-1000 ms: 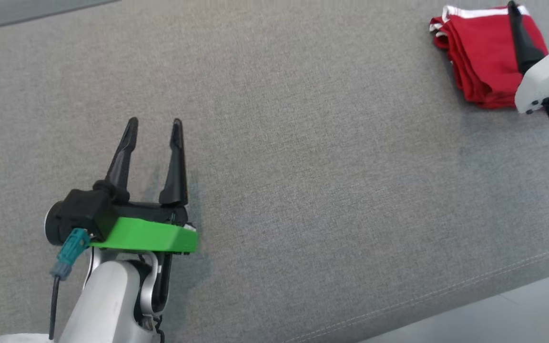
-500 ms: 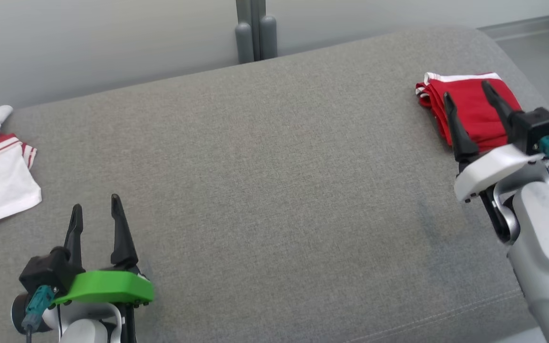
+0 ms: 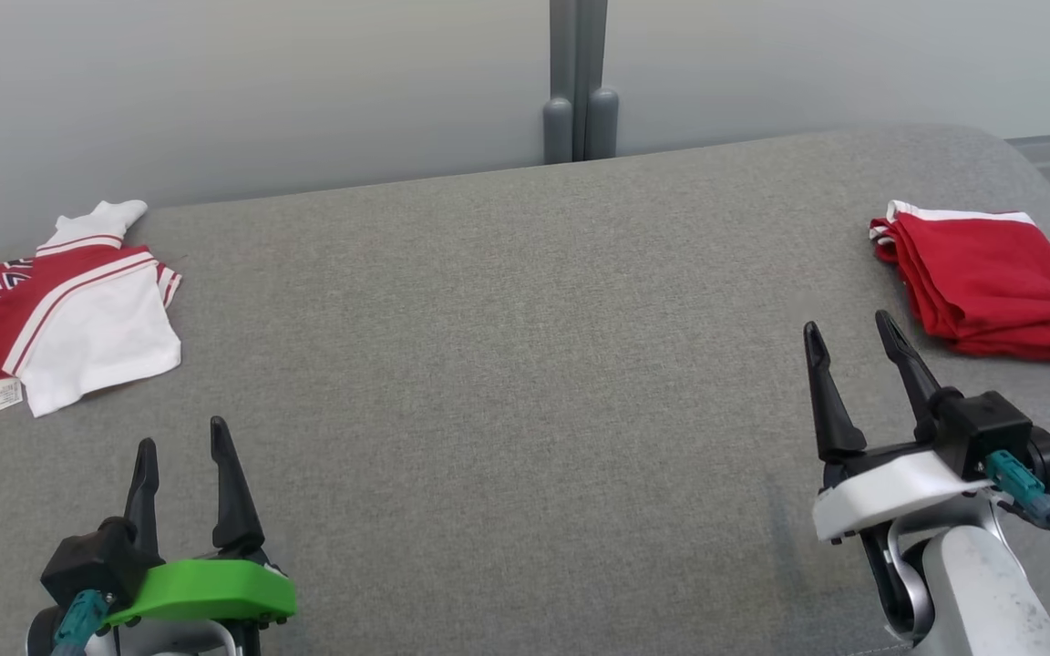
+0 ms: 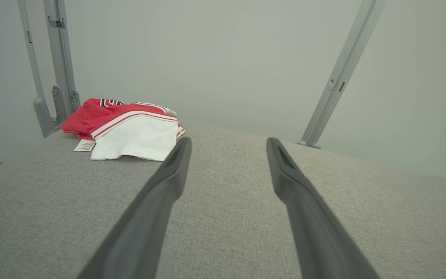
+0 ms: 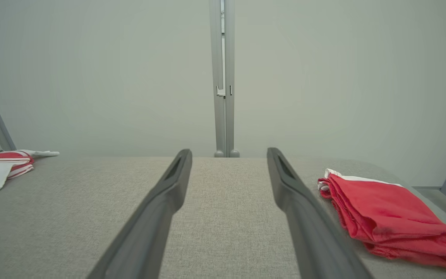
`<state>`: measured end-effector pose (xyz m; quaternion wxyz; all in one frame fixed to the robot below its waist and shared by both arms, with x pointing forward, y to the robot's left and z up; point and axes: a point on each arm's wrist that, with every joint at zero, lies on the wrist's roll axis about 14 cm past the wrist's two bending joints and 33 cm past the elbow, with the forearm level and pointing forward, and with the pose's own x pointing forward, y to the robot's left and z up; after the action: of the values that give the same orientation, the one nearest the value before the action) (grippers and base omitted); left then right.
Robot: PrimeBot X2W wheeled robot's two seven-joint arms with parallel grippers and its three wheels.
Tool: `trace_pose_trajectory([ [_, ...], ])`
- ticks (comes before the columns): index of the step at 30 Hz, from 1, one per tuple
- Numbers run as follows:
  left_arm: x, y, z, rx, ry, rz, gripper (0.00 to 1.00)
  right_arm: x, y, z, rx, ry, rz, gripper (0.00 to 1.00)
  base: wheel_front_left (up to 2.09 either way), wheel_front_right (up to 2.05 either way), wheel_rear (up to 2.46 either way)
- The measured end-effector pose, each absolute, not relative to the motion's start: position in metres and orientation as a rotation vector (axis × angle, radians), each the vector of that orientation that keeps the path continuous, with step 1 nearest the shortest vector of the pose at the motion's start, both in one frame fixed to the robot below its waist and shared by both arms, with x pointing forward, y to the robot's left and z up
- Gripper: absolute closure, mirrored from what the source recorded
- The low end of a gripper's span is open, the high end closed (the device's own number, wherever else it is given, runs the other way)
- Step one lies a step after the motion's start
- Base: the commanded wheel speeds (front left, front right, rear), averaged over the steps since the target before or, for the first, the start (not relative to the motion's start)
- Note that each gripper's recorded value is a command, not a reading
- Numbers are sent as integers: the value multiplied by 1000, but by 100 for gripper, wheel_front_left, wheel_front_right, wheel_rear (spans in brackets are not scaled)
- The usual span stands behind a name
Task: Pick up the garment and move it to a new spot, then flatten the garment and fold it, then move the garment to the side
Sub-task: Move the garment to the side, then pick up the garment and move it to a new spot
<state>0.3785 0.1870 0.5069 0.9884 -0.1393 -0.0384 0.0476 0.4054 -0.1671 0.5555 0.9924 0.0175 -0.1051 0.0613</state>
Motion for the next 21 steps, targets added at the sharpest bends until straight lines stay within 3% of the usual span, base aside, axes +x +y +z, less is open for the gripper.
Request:
trace_pose_trajectory([
  [21, 369, 173, 495, -283, -40, 39, 0, 381, -153, 542, 99, -165, 146, 0, 0, 0, 0],
])
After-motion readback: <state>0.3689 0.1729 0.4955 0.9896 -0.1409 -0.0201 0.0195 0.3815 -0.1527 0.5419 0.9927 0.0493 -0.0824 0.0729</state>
